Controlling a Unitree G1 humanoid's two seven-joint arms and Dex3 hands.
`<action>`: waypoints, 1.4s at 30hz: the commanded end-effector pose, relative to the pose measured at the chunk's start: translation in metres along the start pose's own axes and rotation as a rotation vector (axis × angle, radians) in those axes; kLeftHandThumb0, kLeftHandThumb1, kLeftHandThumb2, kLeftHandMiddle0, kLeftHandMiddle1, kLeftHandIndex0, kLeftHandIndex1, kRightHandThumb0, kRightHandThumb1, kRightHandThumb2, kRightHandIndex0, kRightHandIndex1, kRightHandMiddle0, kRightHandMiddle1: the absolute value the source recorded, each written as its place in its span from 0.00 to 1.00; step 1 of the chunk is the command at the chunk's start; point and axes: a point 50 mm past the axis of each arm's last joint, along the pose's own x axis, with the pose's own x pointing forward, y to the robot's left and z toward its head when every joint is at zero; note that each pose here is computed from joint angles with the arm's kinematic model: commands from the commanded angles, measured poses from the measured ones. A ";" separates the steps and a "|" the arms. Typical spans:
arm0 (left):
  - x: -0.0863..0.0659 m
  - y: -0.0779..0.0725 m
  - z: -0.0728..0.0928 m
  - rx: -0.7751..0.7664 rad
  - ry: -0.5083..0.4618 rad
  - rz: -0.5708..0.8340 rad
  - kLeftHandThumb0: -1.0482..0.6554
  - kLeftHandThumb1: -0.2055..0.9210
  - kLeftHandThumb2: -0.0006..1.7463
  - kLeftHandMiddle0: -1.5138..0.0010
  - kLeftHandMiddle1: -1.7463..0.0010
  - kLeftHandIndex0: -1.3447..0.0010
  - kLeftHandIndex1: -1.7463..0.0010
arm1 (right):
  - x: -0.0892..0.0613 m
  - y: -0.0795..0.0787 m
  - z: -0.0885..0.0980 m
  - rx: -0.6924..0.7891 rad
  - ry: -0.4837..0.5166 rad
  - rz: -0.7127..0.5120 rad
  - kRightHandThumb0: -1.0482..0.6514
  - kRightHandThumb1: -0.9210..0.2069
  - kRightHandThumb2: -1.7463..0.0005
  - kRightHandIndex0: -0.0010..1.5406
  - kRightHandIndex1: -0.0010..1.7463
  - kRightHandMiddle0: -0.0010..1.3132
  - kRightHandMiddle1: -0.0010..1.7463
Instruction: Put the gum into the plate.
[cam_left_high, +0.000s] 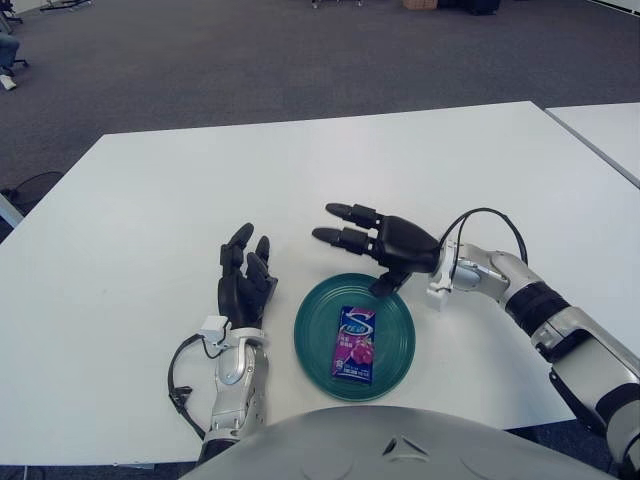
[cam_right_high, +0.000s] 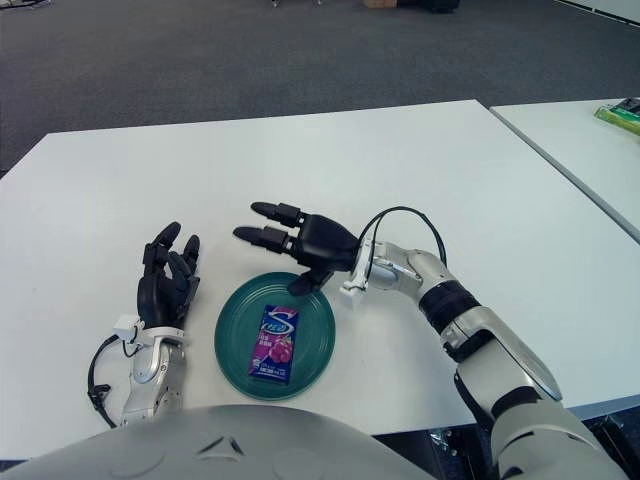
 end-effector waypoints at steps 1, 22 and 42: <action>-0.028 -0.001 -0.025 0.012 0.113 0.054 0.16 1.00 0.51 0.67 0.98 0.95 0.45 | -0.009 -0.007 -0.031 0.539 0.291 -0.380 0.00 0.00 0.45 0.03 0.01 0.00 0.04; -0.042 0.012 -0.021 0.002 0.114 0.061 0.12 1.00 0.51 0.67 0.99 0.93 0.46 | -0.052 0.015 -0.035 0.918 0.544 -0.657 0.08 0.00 0.43 0.13 0.02 0.00 0.24; -0.049 0.029 -0.018 -0.024 0.126 0.079 0.12 1.00 0.49 0.65 0.98 0.91 0.46 | -0.067 0.039 -0.018 1.015 0.752 -0.643 0.15 0.00 0.45 0.13 0.01 0.00 0.25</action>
